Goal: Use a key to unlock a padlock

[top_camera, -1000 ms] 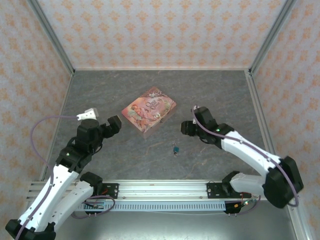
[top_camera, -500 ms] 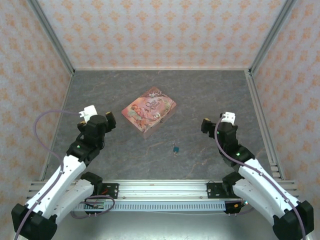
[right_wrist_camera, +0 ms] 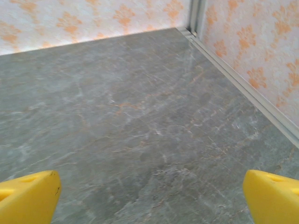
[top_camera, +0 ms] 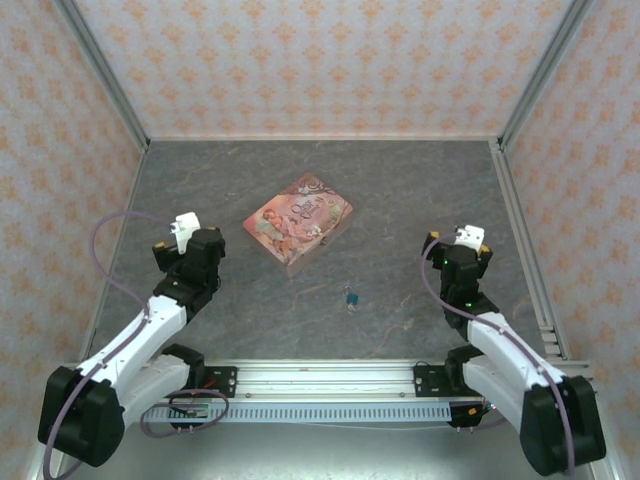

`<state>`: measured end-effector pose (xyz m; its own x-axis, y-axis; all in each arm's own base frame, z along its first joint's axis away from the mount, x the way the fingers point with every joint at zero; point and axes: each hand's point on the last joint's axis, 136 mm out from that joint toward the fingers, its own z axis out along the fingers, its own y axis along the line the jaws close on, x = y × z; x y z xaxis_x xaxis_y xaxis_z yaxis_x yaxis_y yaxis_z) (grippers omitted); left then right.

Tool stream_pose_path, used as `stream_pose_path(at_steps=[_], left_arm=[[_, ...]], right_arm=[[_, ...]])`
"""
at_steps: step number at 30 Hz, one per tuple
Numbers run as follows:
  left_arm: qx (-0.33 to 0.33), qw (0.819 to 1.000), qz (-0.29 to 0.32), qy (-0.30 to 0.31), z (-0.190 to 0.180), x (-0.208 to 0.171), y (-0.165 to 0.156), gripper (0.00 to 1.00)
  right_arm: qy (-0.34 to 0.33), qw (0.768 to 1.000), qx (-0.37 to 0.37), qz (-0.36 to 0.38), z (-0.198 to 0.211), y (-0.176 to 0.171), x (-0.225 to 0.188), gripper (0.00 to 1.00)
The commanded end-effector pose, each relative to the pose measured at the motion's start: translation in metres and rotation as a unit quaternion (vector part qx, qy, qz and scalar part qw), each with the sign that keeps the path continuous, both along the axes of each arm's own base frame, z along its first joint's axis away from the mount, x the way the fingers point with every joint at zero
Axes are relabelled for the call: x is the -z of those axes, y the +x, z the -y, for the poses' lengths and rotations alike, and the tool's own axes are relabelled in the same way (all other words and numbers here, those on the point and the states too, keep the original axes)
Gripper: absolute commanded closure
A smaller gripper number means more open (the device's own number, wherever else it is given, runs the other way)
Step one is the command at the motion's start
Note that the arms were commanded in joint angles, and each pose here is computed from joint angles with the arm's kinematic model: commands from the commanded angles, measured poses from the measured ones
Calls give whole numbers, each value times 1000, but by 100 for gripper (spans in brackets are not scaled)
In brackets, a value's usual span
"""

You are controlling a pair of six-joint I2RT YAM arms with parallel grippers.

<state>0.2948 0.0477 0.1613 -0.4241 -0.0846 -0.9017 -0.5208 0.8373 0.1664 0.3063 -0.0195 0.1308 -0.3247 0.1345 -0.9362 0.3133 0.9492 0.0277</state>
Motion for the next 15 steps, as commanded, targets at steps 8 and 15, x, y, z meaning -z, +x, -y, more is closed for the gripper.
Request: stream_pose_path(at_steps=[8, 15], left_arm=[[36, 999, 16, 18, 3, 16, 32, 0], [75, 996, 37, 27, 13, 28, 49, 0]], right_arm=[[4, 996, -47, 74, -2, 50, 0, 1], [31, 996, -49, 64, 6, 66, 31, 1]])
